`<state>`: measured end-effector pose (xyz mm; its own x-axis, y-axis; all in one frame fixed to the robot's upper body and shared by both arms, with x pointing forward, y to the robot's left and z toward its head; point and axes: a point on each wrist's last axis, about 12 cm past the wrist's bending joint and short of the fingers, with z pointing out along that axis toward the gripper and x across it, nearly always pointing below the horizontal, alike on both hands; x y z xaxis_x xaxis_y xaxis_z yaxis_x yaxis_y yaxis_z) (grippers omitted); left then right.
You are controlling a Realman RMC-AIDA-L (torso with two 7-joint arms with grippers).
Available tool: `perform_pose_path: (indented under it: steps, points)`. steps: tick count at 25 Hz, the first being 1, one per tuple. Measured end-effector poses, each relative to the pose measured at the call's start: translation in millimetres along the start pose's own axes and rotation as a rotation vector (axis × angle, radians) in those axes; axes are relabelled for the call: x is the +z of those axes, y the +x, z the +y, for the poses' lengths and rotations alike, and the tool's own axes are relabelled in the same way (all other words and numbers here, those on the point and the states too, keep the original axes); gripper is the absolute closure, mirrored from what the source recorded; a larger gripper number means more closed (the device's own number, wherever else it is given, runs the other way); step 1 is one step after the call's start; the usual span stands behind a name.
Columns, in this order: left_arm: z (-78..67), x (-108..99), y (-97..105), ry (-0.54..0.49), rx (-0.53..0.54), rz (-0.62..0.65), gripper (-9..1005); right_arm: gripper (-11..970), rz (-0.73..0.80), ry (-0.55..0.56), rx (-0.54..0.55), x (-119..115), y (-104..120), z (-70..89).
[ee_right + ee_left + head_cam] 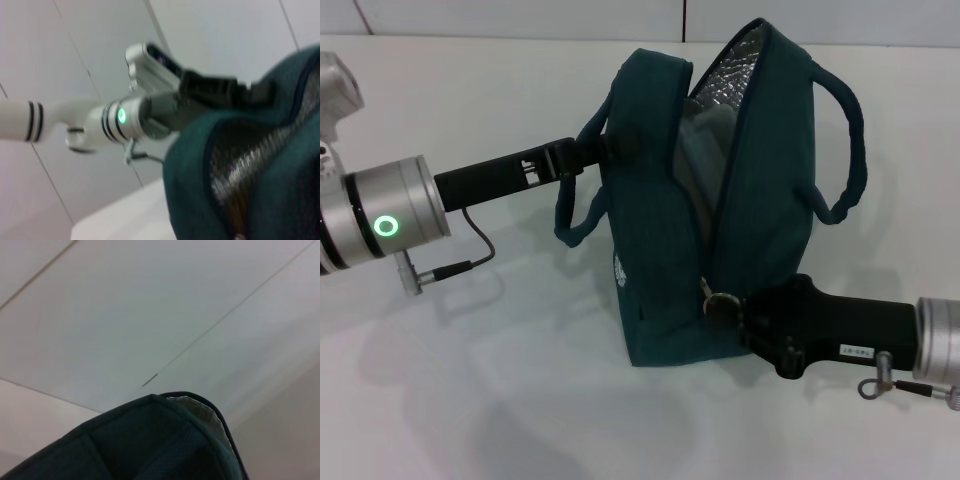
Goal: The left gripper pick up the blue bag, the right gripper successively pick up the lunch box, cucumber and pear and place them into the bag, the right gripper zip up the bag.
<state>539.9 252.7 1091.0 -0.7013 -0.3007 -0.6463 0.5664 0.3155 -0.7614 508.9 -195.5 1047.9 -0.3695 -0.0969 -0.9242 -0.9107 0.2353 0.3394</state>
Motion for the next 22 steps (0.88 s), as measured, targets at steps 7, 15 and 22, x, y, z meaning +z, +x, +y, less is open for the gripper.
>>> perform_pose_path:
  steps: [7,15,22]
  points:
    - [-0.5,-0.1,4.2,0.017,-0.002,0.007,933,951,-0.100,-0.059,-0.059,-7.6,-4.3,13.1]
    - [-2.9,-4.6,10.1,0.066,0.025,-0.032,829,951,-0.130,-0.115,-0.080,-8.2,-8.3,19.5]
    - [-9.1,-11.1,15.8,0.129,0.134,-0.090,557,951,-0.158,-0.136,-0.110,-10.0,-12.5,21.2]
